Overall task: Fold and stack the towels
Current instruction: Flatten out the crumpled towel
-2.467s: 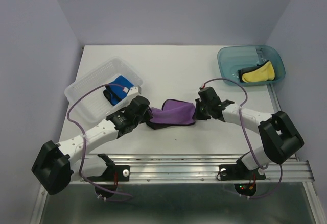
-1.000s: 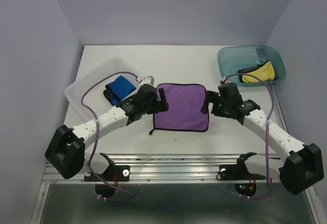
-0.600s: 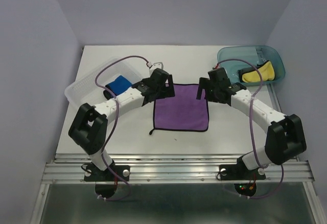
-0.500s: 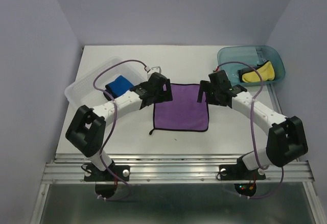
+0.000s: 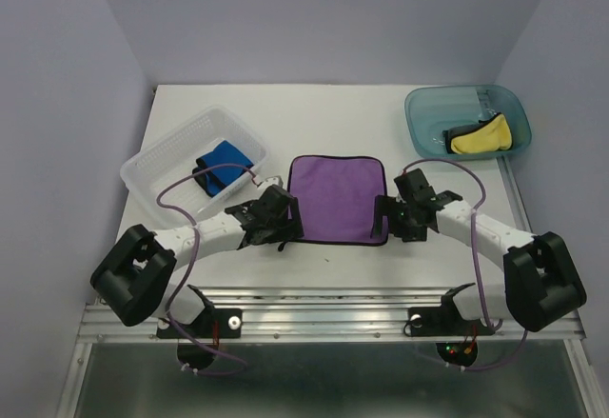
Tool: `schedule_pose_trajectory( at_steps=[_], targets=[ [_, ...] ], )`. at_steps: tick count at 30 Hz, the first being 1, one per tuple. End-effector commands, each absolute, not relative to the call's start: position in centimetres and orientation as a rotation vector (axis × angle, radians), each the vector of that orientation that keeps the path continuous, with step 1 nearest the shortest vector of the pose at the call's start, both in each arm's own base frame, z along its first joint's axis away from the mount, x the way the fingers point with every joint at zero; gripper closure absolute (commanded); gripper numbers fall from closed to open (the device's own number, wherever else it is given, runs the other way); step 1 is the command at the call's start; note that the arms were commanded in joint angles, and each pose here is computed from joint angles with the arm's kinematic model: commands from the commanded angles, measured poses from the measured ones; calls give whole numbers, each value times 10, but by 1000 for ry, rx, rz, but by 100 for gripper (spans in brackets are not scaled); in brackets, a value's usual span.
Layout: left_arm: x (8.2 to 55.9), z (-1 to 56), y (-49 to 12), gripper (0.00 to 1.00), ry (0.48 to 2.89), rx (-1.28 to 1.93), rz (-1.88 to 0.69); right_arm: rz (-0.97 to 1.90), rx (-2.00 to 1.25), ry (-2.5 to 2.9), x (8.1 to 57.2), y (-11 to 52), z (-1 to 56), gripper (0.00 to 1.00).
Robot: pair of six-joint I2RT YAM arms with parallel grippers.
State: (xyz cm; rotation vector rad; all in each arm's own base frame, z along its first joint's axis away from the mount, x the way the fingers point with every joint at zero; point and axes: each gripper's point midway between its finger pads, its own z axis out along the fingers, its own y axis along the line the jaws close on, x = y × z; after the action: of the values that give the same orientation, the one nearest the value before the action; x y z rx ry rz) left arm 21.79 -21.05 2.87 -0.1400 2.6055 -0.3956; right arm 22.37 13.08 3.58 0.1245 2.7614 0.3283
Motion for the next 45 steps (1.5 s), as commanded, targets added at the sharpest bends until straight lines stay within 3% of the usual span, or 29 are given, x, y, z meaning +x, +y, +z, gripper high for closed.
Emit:
schedule_pose_trajectory(
  at_steps=[1, 5, 6, 8, 12, 21, 26, 29, 38, 40, 41, 45],
  targets=[
    [234, 33, -225, 16, 2548, -176, -445, 417, 122, 2732, 227, 142, 36, 0],
    [233, 27, -231, 37, 2580, -131, -442, 434, 136, 2727, 228, 144, 35, 5],
    [231, 26, -229, 47, 2584, -127, -427, 431, 141, 2730, 227, 144, 35, 11],
    [226, 22, -226, 54, 2600, -121, -423, 434, 149, 2727, 226, 144, 36, 16],
    [213, 22, -221, 56, 2616, -105, -414, 468, 162, 2721, 226, 148, 37, 25],
    [201, 16, -211, 57, 2649, -116, -370, 465, 185, 2735, 224, 148, 28, 28],
    [210, 22, -220, 83, 2616, -114, -401, 460, 185, 2752, 225, 148, 21, 32],
    [211, 20, -223, 100, 2620, -106, -404, 459, 172, 2764, 223, 148, 20, 46],
    [219, 26, -234, 100, 2560, -95, -475, 395, 200, 2758, 225, 140, 14, 74],
    [221, 33, -235, 100, 2532, -102, -503, 401, 204, 2727, 230, 142, 18, 84],
    [223, 41, -237, 100, 2503, -106, -527, 411, 199, 2708, 233, 143, 22, 95],
    [228, 80, -246, 100, 2368, -58, -661, 489, 143, 2588, 248, 151, 54, 99]
  ],
)
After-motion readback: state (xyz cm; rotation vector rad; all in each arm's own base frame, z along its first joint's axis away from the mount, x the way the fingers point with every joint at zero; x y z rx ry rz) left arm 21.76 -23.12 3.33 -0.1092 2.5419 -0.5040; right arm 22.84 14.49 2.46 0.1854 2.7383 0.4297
